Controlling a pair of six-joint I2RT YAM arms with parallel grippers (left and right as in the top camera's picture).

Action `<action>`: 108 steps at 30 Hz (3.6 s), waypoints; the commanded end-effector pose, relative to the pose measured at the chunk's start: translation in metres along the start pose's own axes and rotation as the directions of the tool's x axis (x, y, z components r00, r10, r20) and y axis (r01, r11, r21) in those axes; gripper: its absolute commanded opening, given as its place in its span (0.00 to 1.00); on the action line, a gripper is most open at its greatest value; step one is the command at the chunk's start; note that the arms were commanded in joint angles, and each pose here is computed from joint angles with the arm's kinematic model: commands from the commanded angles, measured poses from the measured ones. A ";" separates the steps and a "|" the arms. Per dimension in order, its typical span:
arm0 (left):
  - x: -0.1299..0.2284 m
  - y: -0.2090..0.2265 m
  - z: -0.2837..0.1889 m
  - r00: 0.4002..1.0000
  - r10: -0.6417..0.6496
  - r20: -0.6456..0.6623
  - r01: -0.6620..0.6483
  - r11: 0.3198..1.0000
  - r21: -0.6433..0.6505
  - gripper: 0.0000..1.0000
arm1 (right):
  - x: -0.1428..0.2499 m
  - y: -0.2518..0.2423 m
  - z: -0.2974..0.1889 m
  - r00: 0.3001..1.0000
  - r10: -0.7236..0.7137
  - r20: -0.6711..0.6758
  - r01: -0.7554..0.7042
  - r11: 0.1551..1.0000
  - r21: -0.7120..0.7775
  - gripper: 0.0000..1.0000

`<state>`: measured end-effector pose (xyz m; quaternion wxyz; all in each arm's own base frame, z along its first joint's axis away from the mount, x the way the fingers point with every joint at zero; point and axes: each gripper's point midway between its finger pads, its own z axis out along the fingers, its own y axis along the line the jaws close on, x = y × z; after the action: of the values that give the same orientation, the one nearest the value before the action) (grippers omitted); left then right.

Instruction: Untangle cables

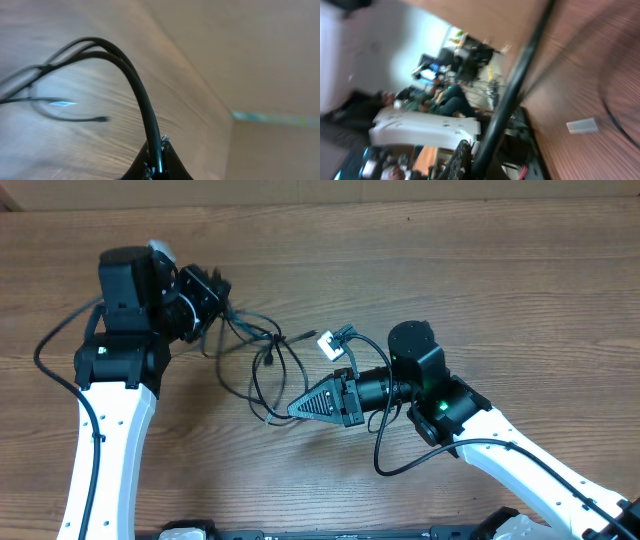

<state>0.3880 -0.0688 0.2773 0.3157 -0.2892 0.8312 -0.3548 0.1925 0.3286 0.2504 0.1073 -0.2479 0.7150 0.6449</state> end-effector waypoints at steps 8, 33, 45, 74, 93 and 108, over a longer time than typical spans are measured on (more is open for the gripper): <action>0.032 -0.055 -0.015 0.850 0.526 -0.044 -0.481 0.807 0.343 0.04 | -0.017 -0.052 -0.010 0.964 0.176 0.200 -0.224 0.942 0.251 1.00; 0.071 -0.054 0.007 0.870 0.477 -0.126 -0.446 0.869 0.214 0.04 | -0.060 -0.026 -0.013 0.826 0.418 0.378 -0.465 0.884 0.039 0.71; 0.085 -0.045 0.007 0.908 0.364 -0.207 -0.332 0.927 0.174 0.04 | -0.066 -0.052 -0.023 0.763 0.419 0.492 -0.528 0.843 0.100 0.37; 0.073 0.007 0.009 0.987 0.077 -0.142 -0.101 0.981 -0.166 0.04 | -0.084 0.061 -0.019 0.928 -0.022 0.371 0.070 0.991 -0.116 0.04; 0.013 0.056 -0.008 0.976 -0.152 0.155 0.197 0.922 -0.334 0.04 | -0.022 0.048 -0.004 0.999 -0.023 0.049 0.029 0.989 -0.143 0.04; 0.012 0.059 -0.010 0.977 -0.160 0.143 0.200 0.920 -0.336 0.04 | 0.020 -0.108 -0.031 0.725 0.562 0.399 -0.688 0.623 0.372 0.04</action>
<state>0.3553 -0.0415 0.2252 0.2593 -0.4428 0.8320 -0.2110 0.2248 0.2926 0.1516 -0.0020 0.1149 0.8750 0.4704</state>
